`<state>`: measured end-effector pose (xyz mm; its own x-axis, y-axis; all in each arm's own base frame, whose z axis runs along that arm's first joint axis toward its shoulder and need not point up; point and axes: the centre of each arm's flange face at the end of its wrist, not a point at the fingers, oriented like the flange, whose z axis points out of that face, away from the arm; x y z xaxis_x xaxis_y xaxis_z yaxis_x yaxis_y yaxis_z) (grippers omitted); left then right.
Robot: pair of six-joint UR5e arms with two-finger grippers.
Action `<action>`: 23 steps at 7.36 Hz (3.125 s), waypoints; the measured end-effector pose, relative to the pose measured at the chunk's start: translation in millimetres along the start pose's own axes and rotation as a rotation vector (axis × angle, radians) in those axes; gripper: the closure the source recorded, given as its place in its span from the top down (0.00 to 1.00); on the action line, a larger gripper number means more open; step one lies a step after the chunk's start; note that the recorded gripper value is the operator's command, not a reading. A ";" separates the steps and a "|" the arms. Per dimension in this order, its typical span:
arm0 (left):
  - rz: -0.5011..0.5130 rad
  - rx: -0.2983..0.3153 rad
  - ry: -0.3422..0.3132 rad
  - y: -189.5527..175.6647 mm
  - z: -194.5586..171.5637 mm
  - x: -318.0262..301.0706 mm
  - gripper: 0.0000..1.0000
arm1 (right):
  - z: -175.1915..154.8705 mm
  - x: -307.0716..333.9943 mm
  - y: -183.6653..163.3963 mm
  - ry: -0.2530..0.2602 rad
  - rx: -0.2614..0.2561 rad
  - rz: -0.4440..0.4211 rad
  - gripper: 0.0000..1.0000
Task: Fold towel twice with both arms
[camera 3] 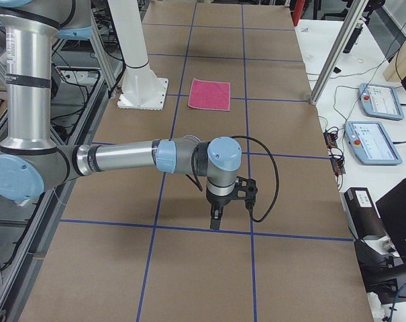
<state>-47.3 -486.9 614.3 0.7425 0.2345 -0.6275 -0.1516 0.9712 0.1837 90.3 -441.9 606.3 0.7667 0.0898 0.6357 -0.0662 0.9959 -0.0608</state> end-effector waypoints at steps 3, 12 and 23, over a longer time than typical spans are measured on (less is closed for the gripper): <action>-0.003 -0.006 -0.001 0.8 3.8 -2.5 1.00 | 0.3 0.0 -0.1 0.000 0.000 -0.002 0.99; -0.085 0.101 0.146 -140.3 13.3 256.9 1.00 | -25.1 -217.0 -106.4 -0.128 0.063 0.037 0.99; -0.517 0.090 0.563 -54.0 67.8 610.5 1.00 | 51.6 -416.6 3.7 -0.580 0.054 0.160 0.99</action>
<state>458.5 -399.0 272.5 0.2561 -0.2397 -0.9365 0.1962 0.9615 -0.1924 -262.3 -475.4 381.0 0.2722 0.2108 0.9389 -0.1956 0.9675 -0.1606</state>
